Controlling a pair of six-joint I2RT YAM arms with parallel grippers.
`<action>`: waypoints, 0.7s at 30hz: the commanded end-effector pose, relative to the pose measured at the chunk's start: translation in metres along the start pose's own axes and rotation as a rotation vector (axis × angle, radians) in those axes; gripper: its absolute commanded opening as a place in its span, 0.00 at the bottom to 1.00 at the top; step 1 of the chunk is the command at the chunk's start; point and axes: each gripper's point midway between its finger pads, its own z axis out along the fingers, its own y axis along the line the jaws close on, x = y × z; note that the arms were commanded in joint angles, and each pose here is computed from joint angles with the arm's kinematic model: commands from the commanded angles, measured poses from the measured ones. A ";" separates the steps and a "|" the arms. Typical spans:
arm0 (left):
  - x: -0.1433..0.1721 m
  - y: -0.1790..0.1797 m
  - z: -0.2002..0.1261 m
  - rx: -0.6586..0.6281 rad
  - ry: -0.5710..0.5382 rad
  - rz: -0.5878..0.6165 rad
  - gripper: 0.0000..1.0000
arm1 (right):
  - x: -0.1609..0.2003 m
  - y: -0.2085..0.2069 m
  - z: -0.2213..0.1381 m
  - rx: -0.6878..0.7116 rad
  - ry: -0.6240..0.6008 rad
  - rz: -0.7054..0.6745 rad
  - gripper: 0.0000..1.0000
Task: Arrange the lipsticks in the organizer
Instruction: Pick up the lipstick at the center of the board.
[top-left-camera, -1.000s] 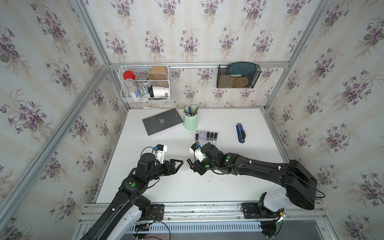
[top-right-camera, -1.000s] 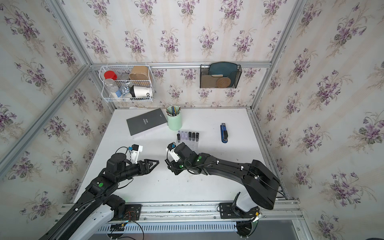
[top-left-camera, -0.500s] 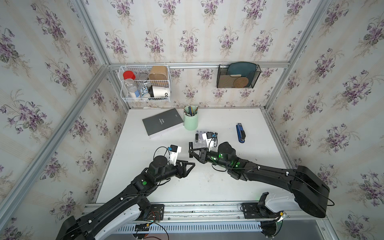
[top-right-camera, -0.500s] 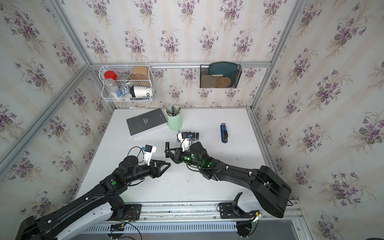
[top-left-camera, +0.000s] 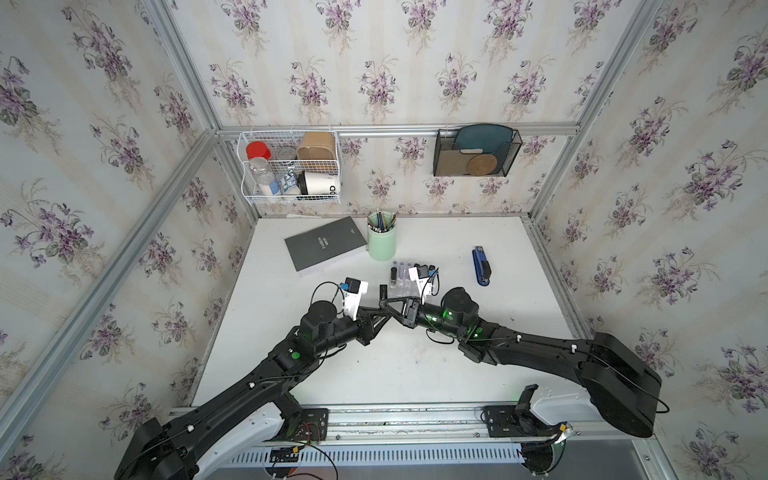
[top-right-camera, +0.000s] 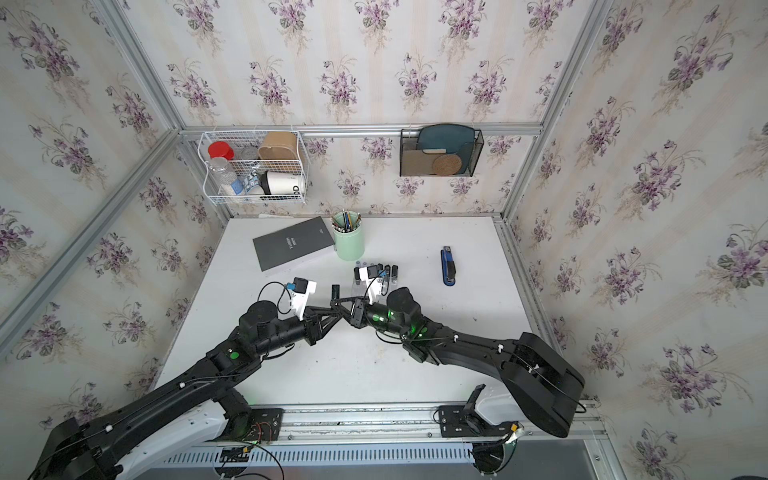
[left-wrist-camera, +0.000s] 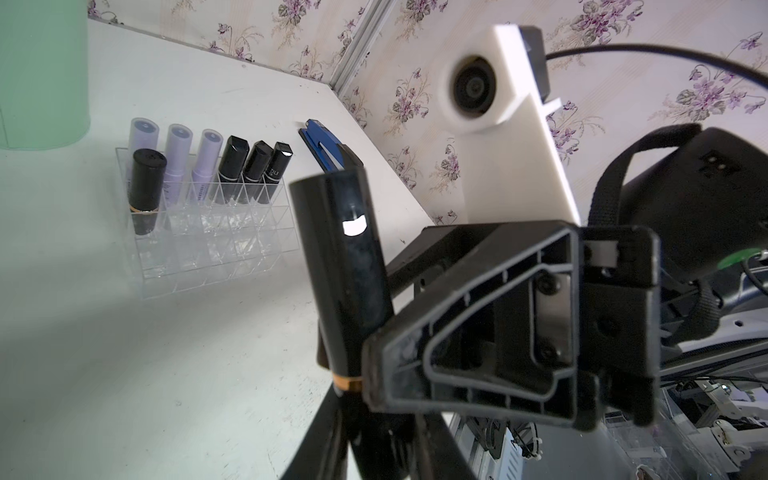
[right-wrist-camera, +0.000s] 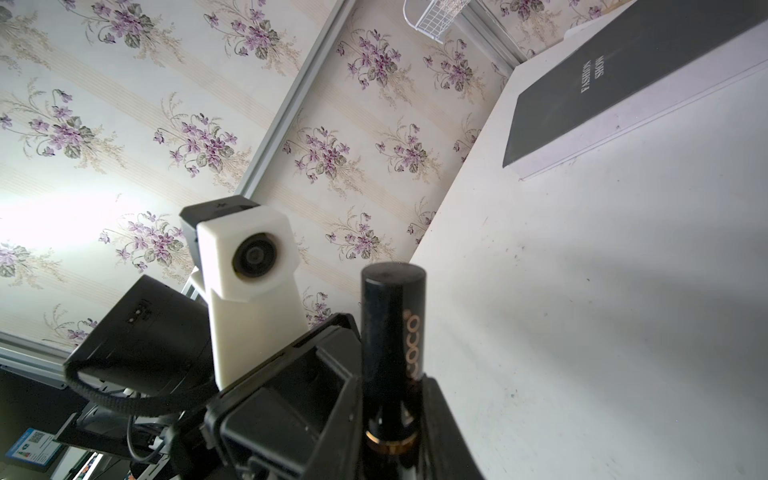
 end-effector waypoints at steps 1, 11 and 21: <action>-0.013 -0.001 -0.003 -0.022 -0.038 0.078 0.19 | 0.000 0.022 -0.002 -0.110 0.024 0.020 0.10; -0.012 0.027 0.004 -0.188 0.026 0.246 0.00 | -0.030 -0.011 -0.013 0.033 -0.023 0.204 0.53; -0.018 -0.019 0.010 0.064 0.005 0.277 0.00 | -0.037 0.001 -0.024 0.084 0.169 0.022 0.51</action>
